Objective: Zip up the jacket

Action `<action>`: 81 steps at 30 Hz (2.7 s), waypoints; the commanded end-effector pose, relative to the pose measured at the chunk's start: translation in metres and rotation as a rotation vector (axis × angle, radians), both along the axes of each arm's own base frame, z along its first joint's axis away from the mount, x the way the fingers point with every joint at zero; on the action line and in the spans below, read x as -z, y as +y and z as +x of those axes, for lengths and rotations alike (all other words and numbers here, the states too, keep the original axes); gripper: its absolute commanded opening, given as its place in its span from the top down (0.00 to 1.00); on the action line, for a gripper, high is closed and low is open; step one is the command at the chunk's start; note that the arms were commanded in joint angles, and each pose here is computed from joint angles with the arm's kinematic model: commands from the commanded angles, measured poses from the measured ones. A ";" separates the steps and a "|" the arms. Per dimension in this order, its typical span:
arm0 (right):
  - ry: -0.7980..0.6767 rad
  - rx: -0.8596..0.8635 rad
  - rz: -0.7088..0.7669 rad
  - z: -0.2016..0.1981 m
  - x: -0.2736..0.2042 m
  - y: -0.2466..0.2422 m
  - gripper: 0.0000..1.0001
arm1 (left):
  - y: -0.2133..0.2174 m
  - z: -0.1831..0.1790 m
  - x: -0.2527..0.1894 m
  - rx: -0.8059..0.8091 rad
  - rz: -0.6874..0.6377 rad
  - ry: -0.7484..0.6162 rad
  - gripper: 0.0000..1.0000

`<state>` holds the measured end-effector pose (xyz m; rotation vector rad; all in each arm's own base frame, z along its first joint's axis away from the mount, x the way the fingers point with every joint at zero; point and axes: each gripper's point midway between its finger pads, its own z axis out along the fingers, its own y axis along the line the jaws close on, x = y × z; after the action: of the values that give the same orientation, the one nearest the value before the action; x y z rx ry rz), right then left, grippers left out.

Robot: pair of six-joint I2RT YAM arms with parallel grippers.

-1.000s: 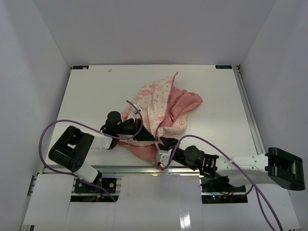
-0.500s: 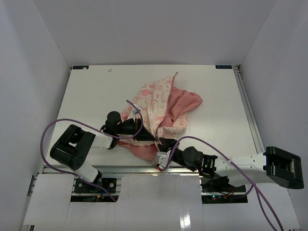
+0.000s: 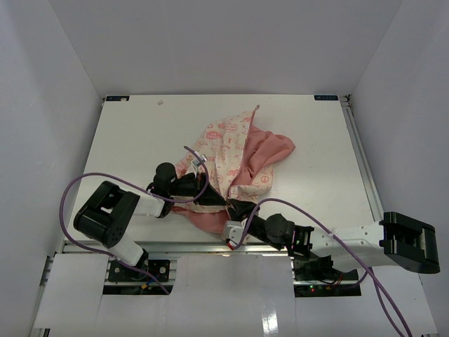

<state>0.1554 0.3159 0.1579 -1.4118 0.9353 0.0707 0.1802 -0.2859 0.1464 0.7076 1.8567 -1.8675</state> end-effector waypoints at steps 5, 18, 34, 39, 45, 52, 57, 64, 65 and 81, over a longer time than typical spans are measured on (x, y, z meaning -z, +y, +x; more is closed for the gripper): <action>-0.049 0.017 0.121 0.003 -0.038 0.009 0.63 | 0.003 -0.007 -0.002 0.034 -0.014 -0.019 1.00; -0.056 0.029 0.138 0.004 -0.042 0.007 0.79 | 0.003 -0.007 -0.001 0.037 -0.015 -0.014 1.00; -0.049 0.019 0.135 0.003 -0.040 0.012 0.84 | 0.003 -0.008 -0.001 0.040 -0.017 -0.017 1.00; -0.048 0.006 0.142 0.002 -0.041 0.015 0.83 | 0.003 -0.008 -0.001 0.041 -0.017 -0.015 1.00; -0.056 0.005 0.164 0.002 -0.047 0.018 0.90 | 0.004 -0.010 -0.002 0.045 -0.021 -0.017 1.00; -0.044 0.072 0.195 0.020 -0.055 0.019 0.92 | 0.005 -0.014 -0.005 0.052 -0.034 -0.029 1.00; -0.001 0.122 0.230 0.040 -0.056 0.014 0.92 | 0.006 -0.016 -0.006 0.050 -0.038 -0.033 1.00; 0.116 0.184 0.265 0.068 -0.048 0.001 0.92 | 0.007 -0.019 -0.008 0.051 -0.045 -0.036 1.00; 0.130 0.189 0.261 0.069 -0.045 0.000 0.92 | 0.007 -0.018 -0.009 0.050 -0.046 -0.038 1.00; 0.288 0.175 0.212 0.088 -0.005 -0.011 0.92 | 0.005 -0.035 -0.025 0.053 -0.079 -0.058 1.00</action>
<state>0.2116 0.3286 0.1700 -1.1977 1.1626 0.3681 0.1970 -0.2811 0.1508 0.5354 1.8146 -1.7950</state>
